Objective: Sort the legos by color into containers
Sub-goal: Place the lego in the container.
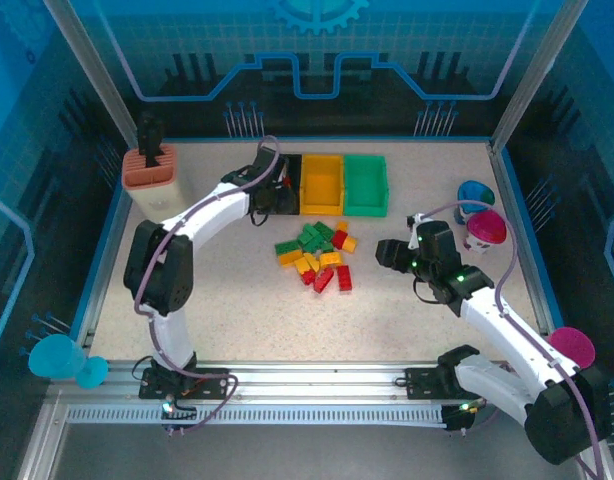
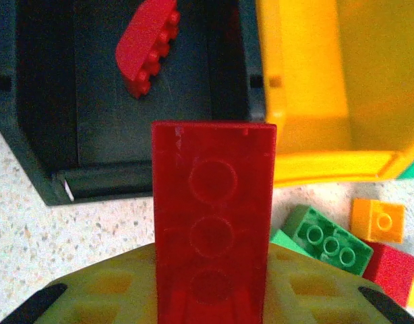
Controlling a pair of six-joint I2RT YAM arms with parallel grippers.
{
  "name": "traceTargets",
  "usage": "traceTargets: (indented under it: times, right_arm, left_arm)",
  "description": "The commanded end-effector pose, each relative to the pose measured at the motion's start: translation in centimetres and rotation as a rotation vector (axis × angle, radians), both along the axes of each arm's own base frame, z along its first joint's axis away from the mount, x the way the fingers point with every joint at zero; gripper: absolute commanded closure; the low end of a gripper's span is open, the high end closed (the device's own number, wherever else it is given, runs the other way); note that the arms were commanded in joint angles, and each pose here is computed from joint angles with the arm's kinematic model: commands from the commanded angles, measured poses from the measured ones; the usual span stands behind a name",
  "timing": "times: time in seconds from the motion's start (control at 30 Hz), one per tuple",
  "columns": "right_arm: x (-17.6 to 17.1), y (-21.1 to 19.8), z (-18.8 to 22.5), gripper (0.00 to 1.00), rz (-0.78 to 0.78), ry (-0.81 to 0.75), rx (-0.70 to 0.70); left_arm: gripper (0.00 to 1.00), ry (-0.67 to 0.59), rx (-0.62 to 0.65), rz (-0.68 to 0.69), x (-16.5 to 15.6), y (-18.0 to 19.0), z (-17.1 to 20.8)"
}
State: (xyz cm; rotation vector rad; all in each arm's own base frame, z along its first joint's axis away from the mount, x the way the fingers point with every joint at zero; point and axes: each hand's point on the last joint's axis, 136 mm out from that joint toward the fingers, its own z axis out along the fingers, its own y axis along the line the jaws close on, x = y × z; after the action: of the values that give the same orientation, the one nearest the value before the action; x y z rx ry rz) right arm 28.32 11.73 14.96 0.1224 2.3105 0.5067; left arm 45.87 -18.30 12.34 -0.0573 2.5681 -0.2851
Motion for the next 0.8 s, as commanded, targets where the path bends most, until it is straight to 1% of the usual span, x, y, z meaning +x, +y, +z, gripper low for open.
traceTargets:
  times: [0.0, 0.23, 0.43, 0.7, 0.77]
  right_arm:
    - [-0.3, -0.1, -0.3, 0.35, -0.006, 0.01, 0.025]
    - [-0.1, 0.5, -0.1, 0.36, 0.01, 0.017, 0.04]
    - [-0.1, 0.9, 0.2, 0.36, 0.028, 0.021, 0.036]
    - [-0.4, 1.4, 0.1, 0.36, 0.046, 0.032, 0.032]
    - [-0.4, 1.4, 0.3, 0.36, 0.047, 0.029, 0.031]
  left_arm:
    - [0.65, -0.022, 0.002, -0.008, 2.3, 0.6, 1.0]
    - [0.64, 0.034, -0.01, 0.022, 5.1, 1.8, -1.2]
    - [0.61, 0.058, -0.014, 0.019, 6.2, 1.4, -2.4]
    - [0.58, 0.049, -0.022, 0.016, 6.9, 1.2, -2.1]
    - [0.56, 0.044, -0.022, 0.015, 7.0, 1.1, -1.9]
